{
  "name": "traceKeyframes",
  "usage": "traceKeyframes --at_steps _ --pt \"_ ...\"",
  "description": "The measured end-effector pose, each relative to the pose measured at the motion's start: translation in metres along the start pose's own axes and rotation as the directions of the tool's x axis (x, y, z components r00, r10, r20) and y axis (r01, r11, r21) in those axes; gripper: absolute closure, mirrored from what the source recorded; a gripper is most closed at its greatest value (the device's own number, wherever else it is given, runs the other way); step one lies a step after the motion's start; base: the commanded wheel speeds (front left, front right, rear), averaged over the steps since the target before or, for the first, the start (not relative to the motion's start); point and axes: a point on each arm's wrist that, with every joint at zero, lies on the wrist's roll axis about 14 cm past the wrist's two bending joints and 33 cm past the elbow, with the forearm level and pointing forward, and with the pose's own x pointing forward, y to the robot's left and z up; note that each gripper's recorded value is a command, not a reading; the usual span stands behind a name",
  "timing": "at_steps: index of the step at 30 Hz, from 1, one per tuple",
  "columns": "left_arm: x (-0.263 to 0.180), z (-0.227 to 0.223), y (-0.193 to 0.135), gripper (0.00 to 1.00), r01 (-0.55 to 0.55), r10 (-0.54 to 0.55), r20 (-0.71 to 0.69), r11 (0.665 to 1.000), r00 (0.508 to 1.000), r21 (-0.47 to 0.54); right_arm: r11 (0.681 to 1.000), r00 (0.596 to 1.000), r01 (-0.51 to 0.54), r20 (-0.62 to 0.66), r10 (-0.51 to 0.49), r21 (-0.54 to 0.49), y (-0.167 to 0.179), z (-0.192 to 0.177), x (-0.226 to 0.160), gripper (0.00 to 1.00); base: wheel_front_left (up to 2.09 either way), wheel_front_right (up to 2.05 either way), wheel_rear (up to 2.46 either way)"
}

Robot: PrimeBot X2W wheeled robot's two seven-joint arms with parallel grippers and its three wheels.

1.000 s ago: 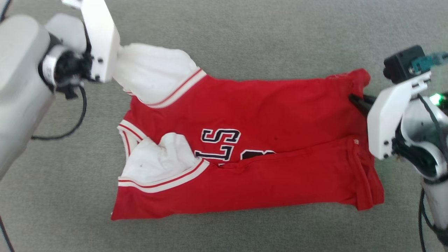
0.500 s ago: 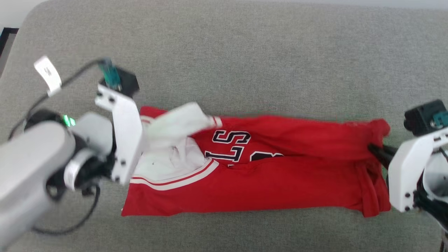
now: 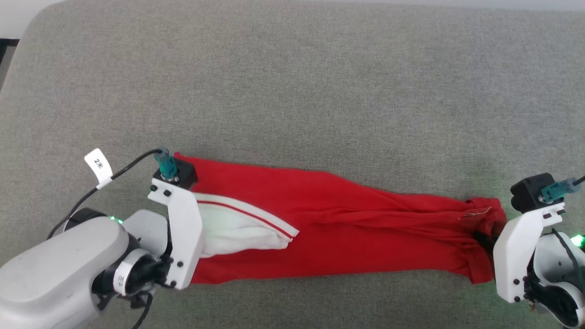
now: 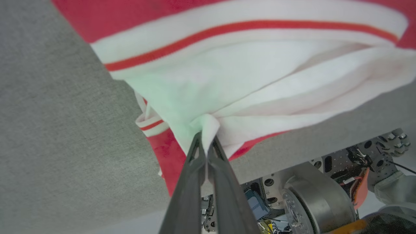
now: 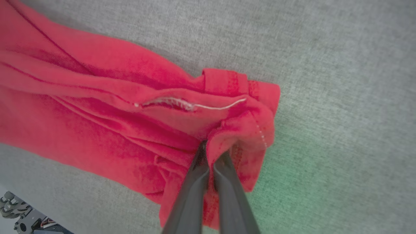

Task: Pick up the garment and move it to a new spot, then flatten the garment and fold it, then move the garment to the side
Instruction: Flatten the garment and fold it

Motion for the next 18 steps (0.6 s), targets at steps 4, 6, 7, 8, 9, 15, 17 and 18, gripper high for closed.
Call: traceKeyframes --at_steps 4,6,7,8,9,15,17,18 --pt "0.002 0.014 0.006 0.0 -0.008 0.01 0.086 1.0 0.996 -0.02 1.0 1.0 -0.002 0.015 0.002 0.005 0.002 0.003 0.001 0.0 0.0 0.0 0.0" --pt "-0.001 0.025 0.009 0.0 -0.006 0.011 0.151 0.999 0.988 -0.033 1.0 1.0 -0.001 0.025 0.001 0.012 0.001 0.005 -0.001 0.0 0.0 0.0 0.0" --pt "-0.003 0.03 0.01 0.0 -0.008 0.013 0.183 1.0 0.983 -0.029 1.0 1.0 -0.001 0.028 0.0 0.018 0.001 0.006 -0.003 0.0 0.0 0.0 0.0" --pt "-0.006 0.036 0.011 0.0 -0.008 0.014 0.218 1.0 0.976 -0.026 1.0 1.0 0.001 0.03 -0.001 0.019 0.0 0.007 -0.004 0.0 0.0 0.0 0.0" --pt "-0.01 0.043 0.013 0.0 -0.008 0.015 0.259 1.0 0.966 -0.029 1.0 0.999 0.004 0.035 -0.005 0.021 -0.001 0.008 -0.006 0.0 0.0 0.0 0.0" --pt "-0.029 0.071 0.021 0.0 -0.023 0.032 0.47 0.999 0.882 -0.024 0.999 0.999 0.017 0.044 -0.018 0.038 -0.007 0.015 -0.014 0.0 0.0 0.0 0.0" --pt "-0.036 0.079 0.024 0.0 -0.034 0.038 0.541 0.999 0.84 -0.018 0.999 0.999 0.019 0.028 -0.02 0.048 -0.01 0.014 -0.013 0.0 0.0 0.0 0.0" --pt "-0.039 0.083 0.025 0.0 -0.036 0.04 0.575 0.999 0.817 -0.019 0.998 1.0 0.019 0.02 -0.02 0.053 -0.011 0.012 -0.012 0.0 0.0 0.0 0.0"
